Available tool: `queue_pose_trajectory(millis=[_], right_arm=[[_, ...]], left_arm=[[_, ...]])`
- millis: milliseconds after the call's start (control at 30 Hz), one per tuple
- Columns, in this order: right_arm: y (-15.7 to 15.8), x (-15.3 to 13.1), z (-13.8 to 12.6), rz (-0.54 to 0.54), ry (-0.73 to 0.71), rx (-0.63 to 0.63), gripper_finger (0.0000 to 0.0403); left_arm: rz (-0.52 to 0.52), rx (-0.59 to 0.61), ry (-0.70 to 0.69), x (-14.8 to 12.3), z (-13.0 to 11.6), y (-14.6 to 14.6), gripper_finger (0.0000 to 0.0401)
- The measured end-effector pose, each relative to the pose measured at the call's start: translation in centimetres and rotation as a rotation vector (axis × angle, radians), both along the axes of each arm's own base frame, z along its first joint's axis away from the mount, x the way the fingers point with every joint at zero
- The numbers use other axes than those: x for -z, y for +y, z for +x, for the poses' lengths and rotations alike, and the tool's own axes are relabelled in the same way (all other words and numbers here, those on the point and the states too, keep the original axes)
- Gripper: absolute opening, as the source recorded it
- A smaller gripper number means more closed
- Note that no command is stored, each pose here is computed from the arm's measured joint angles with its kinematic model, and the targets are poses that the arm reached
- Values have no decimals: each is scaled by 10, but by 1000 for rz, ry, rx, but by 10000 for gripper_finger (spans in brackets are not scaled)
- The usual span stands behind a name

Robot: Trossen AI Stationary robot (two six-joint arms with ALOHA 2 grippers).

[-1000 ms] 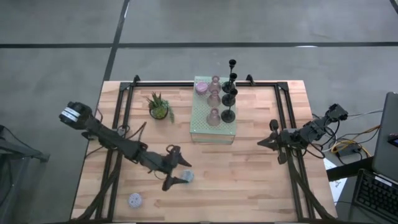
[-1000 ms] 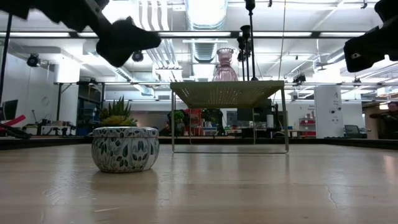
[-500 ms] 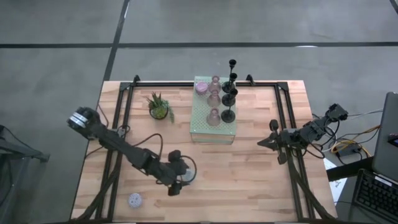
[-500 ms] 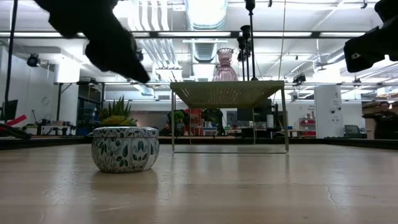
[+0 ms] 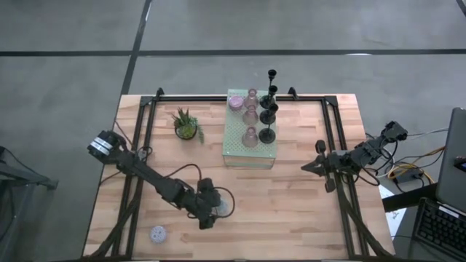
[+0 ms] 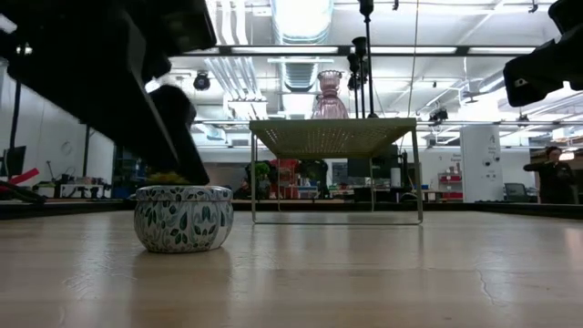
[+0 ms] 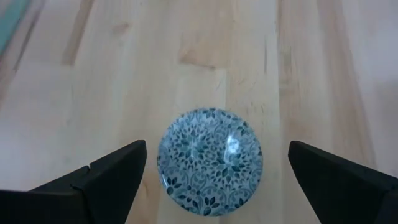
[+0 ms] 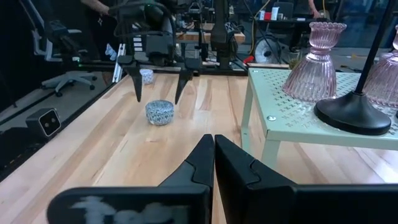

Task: Pick & Place candle stick holders
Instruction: Put the blue scented candle on the shelf

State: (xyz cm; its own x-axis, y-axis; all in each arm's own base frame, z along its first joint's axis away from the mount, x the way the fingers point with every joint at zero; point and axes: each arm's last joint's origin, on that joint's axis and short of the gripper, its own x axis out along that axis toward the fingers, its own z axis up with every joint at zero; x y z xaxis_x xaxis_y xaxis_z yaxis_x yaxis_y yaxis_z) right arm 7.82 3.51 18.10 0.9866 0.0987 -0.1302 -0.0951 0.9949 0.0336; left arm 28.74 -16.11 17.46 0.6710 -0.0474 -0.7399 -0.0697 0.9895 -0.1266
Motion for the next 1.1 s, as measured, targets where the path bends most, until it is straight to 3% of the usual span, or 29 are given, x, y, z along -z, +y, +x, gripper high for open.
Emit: queue_pose_trajectory(millis=[433, 900, 1100], right_arm=[[0, 1, 0, -4, 6, 0, 8], [0, 1, 0, -3, 6, 0, 9], [0, 1, 0, -7, 6, 0, 8]], left_arm=[[-2, -16, 49, 18, 4, -2, 394], [16, -26, 50, 22, 7, 1, 305], [38, -9, 42, 21, 7, 1, 303]])
